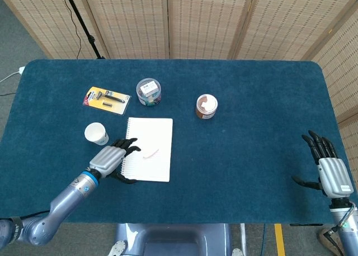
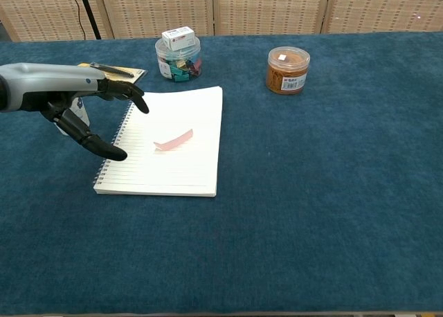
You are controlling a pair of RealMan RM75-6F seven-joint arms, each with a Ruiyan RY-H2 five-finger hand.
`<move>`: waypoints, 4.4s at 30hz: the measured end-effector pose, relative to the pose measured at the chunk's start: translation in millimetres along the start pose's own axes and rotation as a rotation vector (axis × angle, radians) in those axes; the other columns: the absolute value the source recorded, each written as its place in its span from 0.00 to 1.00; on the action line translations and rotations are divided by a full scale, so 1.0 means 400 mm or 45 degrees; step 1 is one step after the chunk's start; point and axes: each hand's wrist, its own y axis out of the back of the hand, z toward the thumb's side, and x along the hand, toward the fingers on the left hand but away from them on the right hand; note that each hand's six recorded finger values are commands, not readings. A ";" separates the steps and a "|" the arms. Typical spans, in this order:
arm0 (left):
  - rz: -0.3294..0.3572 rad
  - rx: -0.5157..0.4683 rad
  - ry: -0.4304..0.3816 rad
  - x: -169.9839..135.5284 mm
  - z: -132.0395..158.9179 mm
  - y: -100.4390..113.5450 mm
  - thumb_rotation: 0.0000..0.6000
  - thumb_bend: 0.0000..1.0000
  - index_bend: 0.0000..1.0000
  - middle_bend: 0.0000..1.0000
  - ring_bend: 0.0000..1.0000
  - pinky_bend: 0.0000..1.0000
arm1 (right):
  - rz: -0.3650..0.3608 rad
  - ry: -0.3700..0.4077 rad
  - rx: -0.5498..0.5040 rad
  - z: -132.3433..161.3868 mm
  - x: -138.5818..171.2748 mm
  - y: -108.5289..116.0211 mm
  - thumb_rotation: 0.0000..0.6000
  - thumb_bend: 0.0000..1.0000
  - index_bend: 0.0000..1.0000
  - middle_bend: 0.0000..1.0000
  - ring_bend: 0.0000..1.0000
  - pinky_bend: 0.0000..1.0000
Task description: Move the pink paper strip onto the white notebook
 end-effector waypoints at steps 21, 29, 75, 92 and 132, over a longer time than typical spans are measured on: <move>0.010 0.204 0.055 0.085 0.028 -0.081 0.60 0.00 0.21 0.00 0.00 0.00 | 0.005 0.013 -0.049 0.007 0.008 0.012 1.00 0.00 0.03 0.00 0.00 0.00; 0.013 0.256 0.070 0.091 0.044 -0.095 0.60 0.00 0.21 0.00 0.00 0.00 | -0.001 0.019 -0.064 0.009 0.010 0.018 1.00 0.00 0.03 0.00 0.00 0.00; -0.033 0.382 0.070 0.052 0.058 -0.138 0.60 0.00 0.24 0.00 0.00 0.00 | 0.002 0.018 -0.087 0.007 0.011 0.023 1.00 0.00 0.03 0.00 0.00 0.00; -0.056 0.378 0.055 0.054 0.073 -0.147 0.60 0.00 0.24 0.00 0.00 0.00 | 0.005 0.013 -0.093 0.005 0.014 0.026 1.00 0.00 0.03 0.00 0.00 0.00; -0.054 0.408 0.080 0.081 0.089 -0.143 0.60 0.00 0.24 0.00 0.00 0.00 | 0.008 0.014 -0.120 0.003 0.016 0.035 1.00 0.00 0.03 0.00 0.00 0.00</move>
